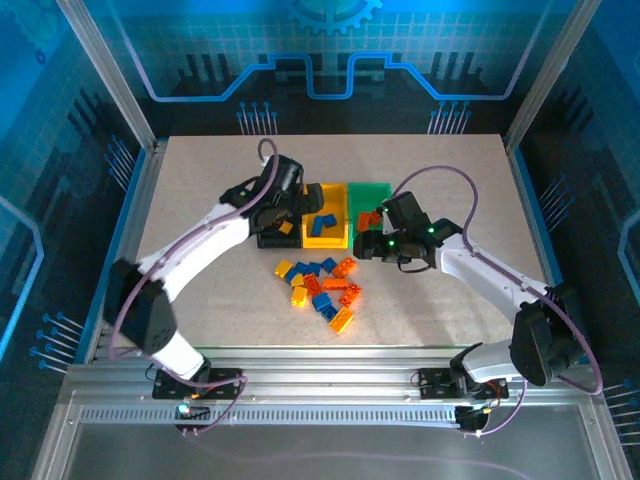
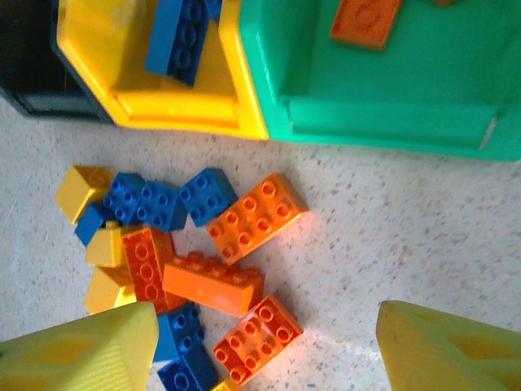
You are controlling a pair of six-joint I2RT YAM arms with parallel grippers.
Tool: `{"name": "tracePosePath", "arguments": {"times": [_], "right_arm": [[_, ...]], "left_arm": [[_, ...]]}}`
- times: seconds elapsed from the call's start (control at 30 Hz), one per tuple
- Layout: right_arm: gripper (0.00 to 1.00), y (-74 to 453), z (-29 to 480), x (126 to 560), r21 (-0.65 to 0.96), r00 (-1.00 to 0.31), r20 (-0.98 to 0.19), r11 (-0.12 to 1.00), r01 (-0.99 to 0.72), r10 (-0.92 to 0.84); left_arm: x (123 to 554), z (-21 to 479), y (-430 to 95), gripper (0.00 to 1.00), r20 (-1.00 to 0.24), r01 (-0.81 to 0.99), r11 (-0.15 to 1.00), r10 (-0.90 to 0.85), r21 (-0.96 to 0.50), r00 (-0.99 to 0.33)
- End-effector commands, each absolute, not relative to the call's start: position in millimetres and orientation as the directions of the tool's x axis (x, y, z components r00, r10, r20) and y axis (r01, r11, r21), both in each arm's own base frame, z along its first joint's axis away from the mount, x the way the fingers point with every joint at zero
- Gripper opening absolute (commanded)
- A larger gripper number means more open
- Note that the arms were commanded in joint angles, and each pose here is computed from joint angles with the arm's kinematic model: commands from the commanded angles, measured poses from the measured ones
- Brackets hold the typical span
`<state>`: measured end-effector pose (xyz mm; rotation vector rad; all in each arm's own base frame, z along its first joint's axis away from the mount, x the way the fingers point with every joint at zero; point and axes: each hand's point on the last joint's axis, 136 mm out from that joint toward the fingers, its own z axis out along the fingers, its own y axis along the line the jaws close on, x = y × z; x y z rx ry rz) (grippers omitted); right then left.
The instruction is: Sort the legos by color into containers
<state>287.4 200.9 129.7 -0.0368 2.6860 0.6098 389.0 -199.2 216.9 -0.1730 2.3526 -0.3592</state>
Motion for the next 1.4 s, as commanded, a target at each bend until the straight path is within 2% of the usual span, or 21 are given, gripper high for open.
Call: {"name": "tracePosePath", "arguments": {"times": [0.0, 0.23, 0.4, 0.7, 0.87, 1.0, 1.13, 1.23, 1.37], "right_arm": [[0.73, 215.7, 118.1, 256.9, 0.436, -0.955, -0.295, 0.888, -0.148, -0.014], [0.79, 251.9, 85.5, 197.7, 0.379, -0.943, -0.209, 0.867, -0.323, -0.26], [0.8, 263.9, 58.6, 170.8, 0.321, -0.933, -0.144, 0.877, -0.358, -0.329], [0.85, 264.0, 39.0, 162.6, 0.107, -0.921, -0.157, 0.921, -0.376, -0.357], [0.83, 237.0, 25.3, 158.3, -0.017, -0.929, -0.109, 0.935, -0.354, -0.354], [0.81, 210.4, 29.2, 155.6, -0.069, -0.942, -0.114, 0.948, -0.31, -0.316], [0.8, 196.3, 38.1, 158.4, -0.038, -0.952, -0.144, 0.963, -0.267, -0.27], [0.82, 216.1, 50.4, 162.1, 0.069, -0.94, -0.186, 0.951, -0.301, -0.284], [0.82, 236.1, 55.6, 167.7, 0.124, -0.937, -0.198, 0.94, -0.317, -0.289]], "left_arm": [[348.3, 226.8, -208.1, 0.99, -0.658, 0.045, 0.929, -0.225, -0.366, -0.719], [271.7, 190.8, -180.6, 0.99, -0.608, 0.011, 0.909, -0.27, -0.417, -0.747], [238.6, 163.7, -151.8, 0.99, -0.566, -0.058, 0.903, -0.315, -0.425, -0.762], [224.0, 145.8, -134.9, 0.99, -0.554, -0.096, 0.91, -0.326, -0.403, -0.766], [223.2, 142.4, -133.0, 0.99, -0.555, -0.099, 0.915, -0.321, -0.392, -0.767], [223.4, 144.2, -132.2, 0.99, -0.564, -0.092, 0.917, -0.315, -0.388, -0.764], [223.1, 142.2, -132.4, 0.99, -0.562, -0.093, 0.916, -0.316, -0.389, -0.765], [222.6, 139.4, -131.3, 0.99, -0.557, -0.099, 0.917, -0.318, -0.386, -0.767], [222.4, 139.4, -130.7, 0.99, -0.559, -0.099, 0.918, -0.316, -0.383, -0.767]]}}
